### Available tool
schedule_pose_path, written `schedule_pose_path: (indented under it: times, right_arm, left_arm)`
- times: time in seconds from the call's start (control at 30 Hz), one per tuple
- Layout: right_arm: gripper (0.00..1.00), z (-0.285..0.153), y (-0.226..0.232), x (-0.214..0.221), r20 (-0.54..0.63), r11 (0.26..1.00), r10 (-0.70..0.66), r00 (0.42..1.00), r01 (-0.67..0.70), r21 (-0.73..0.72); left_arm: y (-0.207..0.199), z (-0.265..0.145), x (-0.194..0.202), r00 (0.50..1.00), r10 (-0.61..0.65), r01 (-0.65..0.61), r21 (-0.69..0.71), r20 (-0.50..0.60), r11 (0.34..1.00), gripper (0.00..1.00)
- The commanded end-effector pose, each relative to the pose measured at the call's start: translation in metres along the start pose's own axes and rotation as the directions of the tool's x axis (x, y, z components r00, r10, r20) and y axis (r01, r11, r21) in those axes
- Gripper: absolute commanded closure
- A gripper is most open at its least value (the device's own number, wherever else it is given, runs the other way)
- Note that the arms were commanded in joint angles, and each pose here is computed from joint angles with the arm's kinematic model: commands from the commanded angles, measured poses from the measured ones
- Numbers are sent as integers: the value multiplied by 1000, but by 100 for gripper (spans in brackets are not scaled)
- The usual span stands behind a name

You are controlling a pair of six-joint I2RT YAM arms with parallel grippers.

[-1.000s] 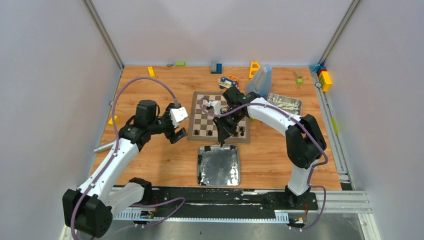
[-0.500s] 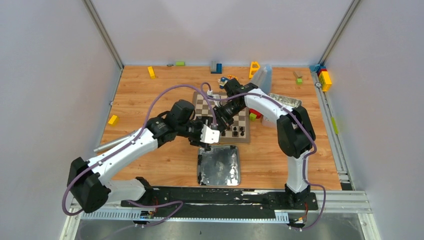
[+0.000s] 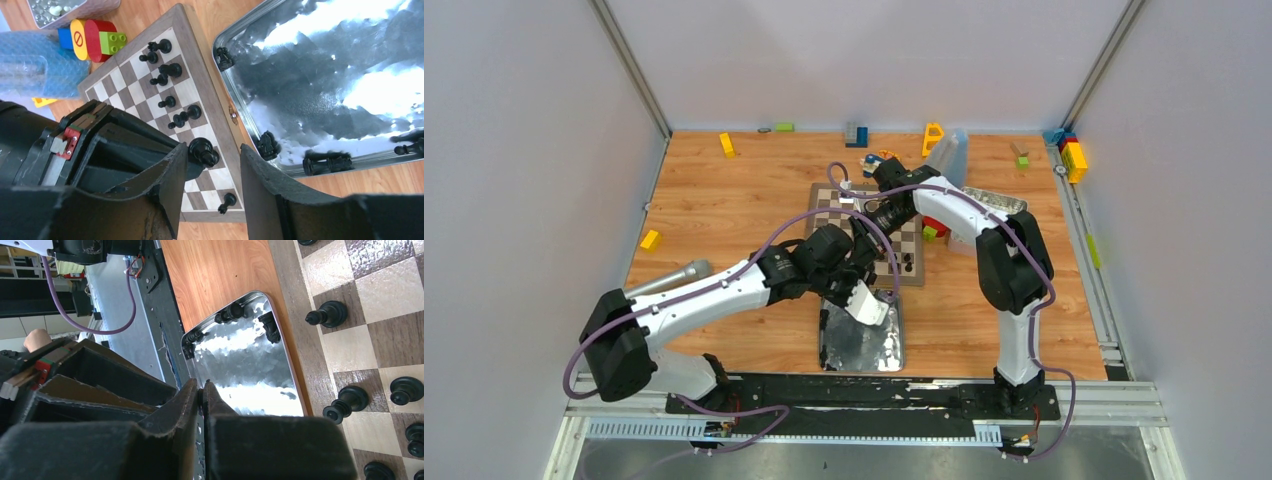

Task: Set up the chess pieces on the board
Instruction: Place the chess piece on the chessboard.

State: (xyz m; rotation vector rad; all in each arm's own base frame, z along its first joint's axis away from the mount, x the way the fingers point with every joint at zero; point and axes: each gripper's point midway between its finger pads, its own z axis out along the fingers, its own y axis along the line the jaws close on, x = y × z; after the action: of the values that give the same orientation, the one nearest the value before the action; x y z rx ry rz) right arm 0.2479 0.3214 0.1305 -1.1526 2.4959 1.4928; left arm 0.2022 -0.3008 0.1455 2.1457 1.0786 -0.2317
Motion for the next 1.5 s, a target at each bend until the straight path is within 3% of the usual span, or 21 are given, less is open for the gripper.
schedule_pose_path:
  times: [0.0,0.4,0.77,0.93,1.0,1.07,1.27,1.47]
  right_arm:
    - [100,-3,7,-8,22,999,-13,1000,14,-39]
    - [100,-4,8,-8,23,999,-17,1000,18,-37]
    - [99,-4,9,-7,23,999,-18,1000,19,-39]
    - [78,-11,5,-9,35,1000,-27,999,27,-3]
    - [62,-18,2,-11,52,1000,-24,998,23,14]
    - [54,-27,0,-14,75,999,-23,997,21,24]
    - [45,-65,-7,-22,172,998,-22,985,11,61]
    - [42,-128,-12,-23,327,994,-26,945,-10,108]
  left_arm:
    - [21,-2,-5,998,58,-60,-47,-34,997,52]
    - [19,6,3,991,89,-94,-45,-101,995,65]
    - [23,12,6,988,83,-92,-62,-129,994,84]
    - [28,8,8,987,55,-69,-92,-148,993,99]
    - [30,5,5,990,42,-57,-109,-138,992,100]
    - [33,2,2,992,32,-48,-126,-126,991,100]
    - [43,-3,-8,997,-9,-4,-150,-82,989,100]
    - [64,3,-6,990,-134,129,-116,-36,985,100]
